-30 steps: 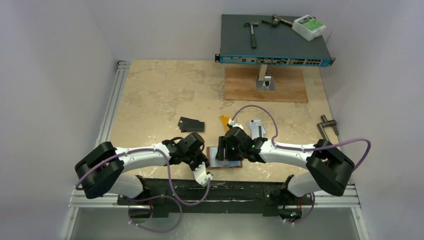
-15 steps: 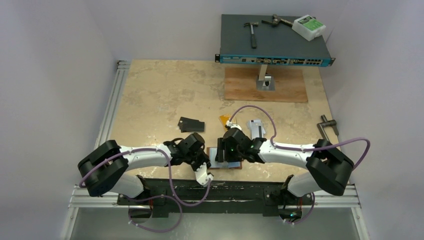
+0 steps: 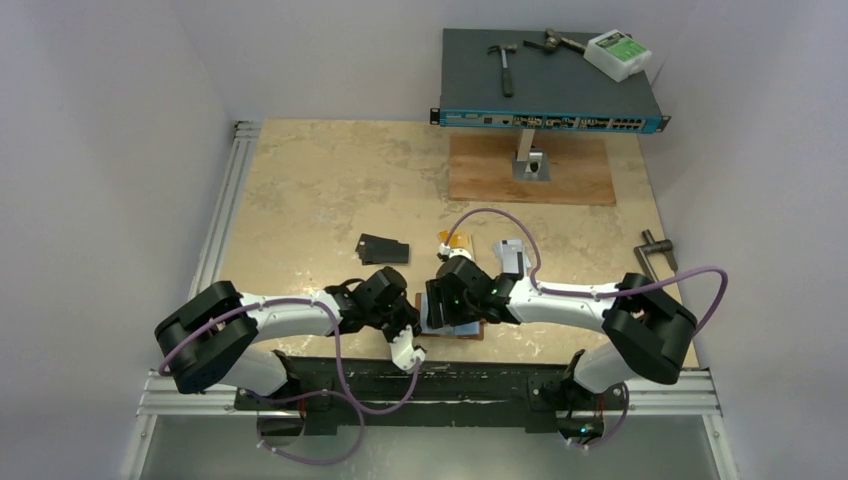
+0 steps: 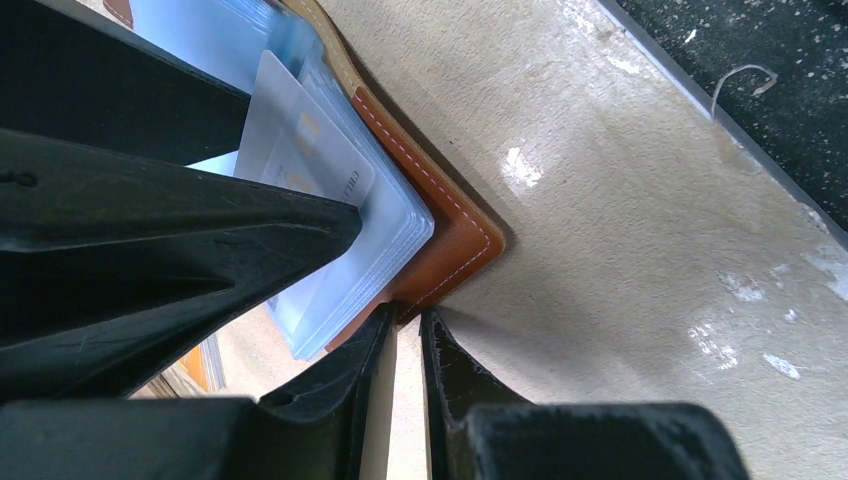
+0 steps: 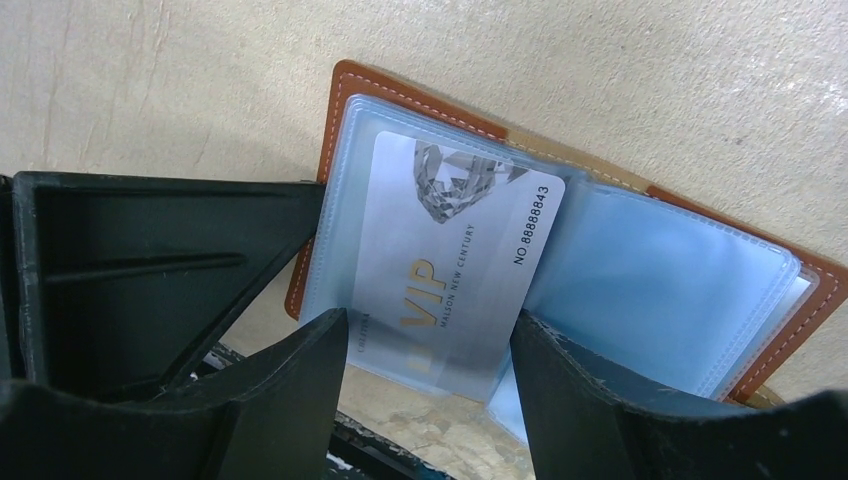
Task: Put the credit cards into the card holder
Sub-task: Insert the credit card into the card holder.
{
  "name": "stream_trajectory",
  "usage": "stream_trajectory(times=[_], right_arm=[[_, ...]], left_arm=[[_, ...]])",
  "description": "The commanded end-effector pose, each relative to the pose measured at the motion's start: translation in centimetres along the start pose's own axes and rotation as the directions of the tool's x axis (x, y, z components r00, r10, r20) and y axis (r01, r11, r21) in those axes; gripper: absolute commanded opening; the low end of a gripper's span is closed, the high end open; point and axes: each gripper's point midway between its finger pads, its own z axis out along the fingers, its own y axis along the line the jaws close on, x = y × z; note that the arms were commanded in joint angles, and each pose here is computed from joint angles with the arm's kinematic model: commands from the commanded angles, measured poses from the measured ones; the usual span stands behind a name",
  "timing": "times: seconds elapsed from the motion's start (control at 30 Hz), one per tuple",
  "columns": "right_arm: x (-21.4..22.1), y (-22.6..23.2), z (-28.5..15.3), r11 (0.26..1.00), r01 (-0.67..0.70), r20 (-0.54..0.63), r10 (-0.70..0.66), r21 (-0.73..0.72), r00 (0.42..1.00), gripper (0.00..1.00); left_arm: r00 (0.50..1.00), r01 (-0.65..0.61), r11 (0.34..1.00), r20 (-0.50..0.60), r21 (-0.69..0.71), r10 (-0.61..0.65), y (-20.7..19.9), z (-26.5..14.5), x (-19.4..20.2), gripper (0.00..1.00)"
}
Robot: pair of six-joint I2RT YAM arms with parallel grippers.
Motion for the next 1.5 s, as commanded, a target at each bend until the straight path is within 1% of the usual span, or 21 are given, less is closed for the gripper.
stream_trajectory(times=[0.0, 0.1, 0.33, 0.5, 0.57, 0.67, 0.83, 0.97, 1.07, 1.1, 1.2, 1.23, 1.27, 1.3, 1.33, 1.4, 1.47], right_arm=[[-0.3, 2.5, 0.4, 0.996, 0.041, 0.01, -0.04, -0.078, 0.999, 0.6], [-0.8, 3.3, 0.1, 0.993, 0.055, 0.034, -0.051, -0.107, 0.998, 0.59], [-1.0, 5.8, -0.8, 0.972, 0.094, 0.046, -0.086, -0.216, 0.995, 0.59], [-1.3, 6.4, -1.3, 0.964, 0.097, 0.056, -0.086, -0.249, 0.995, 0.6], [-0.5, 6.2, -1.2, 0.964, 0.076, 0.022, -0.073, -0.253, 0.997, 0.61], [0.0, 5.4, -1.2, 0.972, 0.042, 0.008, -0.041, -0.23, 0.999, 0.62], [-1.0, 3.8, -2.3, 0.966, -0.04, 0.032, 0.05, -0.254, 0.998, 0.63], [-2.2, 2.5, -3.3, 0.958, -0.079, 0.063, 0.1, -0.275, 0.993, 0.57], [-2.1, 2.5, -3.2, 0.959, -0.064, 0.05, 0.081, -0.277, 0.995, 0.52], [-1.9, 2.4, -3.1, 0.96, -0.058, 0.04, 0.072, -0.275, 0.997, 0.49], [-1.4, 2.0, -2.7, 0.963, -0.062, 0.022, 0.07, -0.261, 0.997, 0.26], [-1.3, 1.8, -2.9, 0.965, -0.07, 0.025, 0.079, -0.254, 0.997, 0.23], [-1.4, 1.3, -3.0, 0.968, -0.08, 0.032, 0.09, -0.239, 0.995, 0.24], [-1.5, 0.9, -3.3, 0.97, -0.09, 0.037, 0.101, -0.227, 0.994, 0.32], [-1.6, 0.2, -3.5, 0.973, -0.1, 0.042, 0.111, -0.206, 0.993, 0.42], [-1.8, -1.1, -4.3, 0.984, -0.105, 0.059, 0.115, -0.146, 0.992, 0.55], [-2.0, -2.2, -5.3, 0.991, -0.108, 0.074, 0.114, -0.083, 0.991, 0.6]], left_arm=[[0.998, 0.012, 1.0, 0.062, -0.016, -0.011, 0.0, 0.5, -1.1, 0.14], [0.998, 0.015, 1.0, 0.059, -0.025, -0.014, 0.3, 0.4, -1.0, 0.14], [0.998, 0.02, 0.999, 0.06, -0.035, -0.018, 0.8, 0.3, -1.1, 0.14], [0.998, 0.031, 0.999, 0.058, -0.041, -0.029, 1.0, 0.3, -1.2, 0.14], [0.998, 0.031, 0.998, 0.049, -0.046, -0.028, 1.1, 0.2, -1.1, 0.14], [0.999, 0.031, 0.998, 0.033, -0.054, -0.03, 1.1, -0.1, -0.8, 0.14], [0.999, 0.05, 0.997, 0.005, -0.054, -0.05, 0.6, -0.5, -0.4, 0.14], [0.994, 0.1, 0.992, -0.027, -0.075, -0.102, 1.3, -1.3, 0.1, 0.14], [0.991, 0.128, 0.988, -0.04, -0.083, -0.131, 1.5, -1.6, 0.3, 0.14], [0.99, 0.132, 0.988, -0.042, -0.082, -0.136, 1.5, -1.6, 0.4, 0.14], [0.987, 0.145, 0.986, -0.049, -0.085, -0.15, 1.4, -1.7, 0.6, 0.14], [0.986, 0.153, 0.984, -0.054, -0.089, -0.158, 1.5, -1.7, 0.7, 0.14], [0.983, 0.169, 0.981, -0.058, -0.096, -0.175, 1.7, -1.8, 0.9, 0.14], [0.976, 0.202, 0.974, -0.06, -0.101, -0.208, 2.0, -2.0, 1.1, 0.14], [0.965, 0.248, 0.963, -0.06, -0.106, -0.256, 2.7, -2.4, 1.3, 0.14], [0.938, 0.332, 0.939, -0.071, -0.087, -0.338, 3.1, -3.0, 1.6, 0.14], [0.902, 0.417, 0.905, -0.082, -0.083, -0.423, 3.6, -3.9, 2.1, 0.15]])
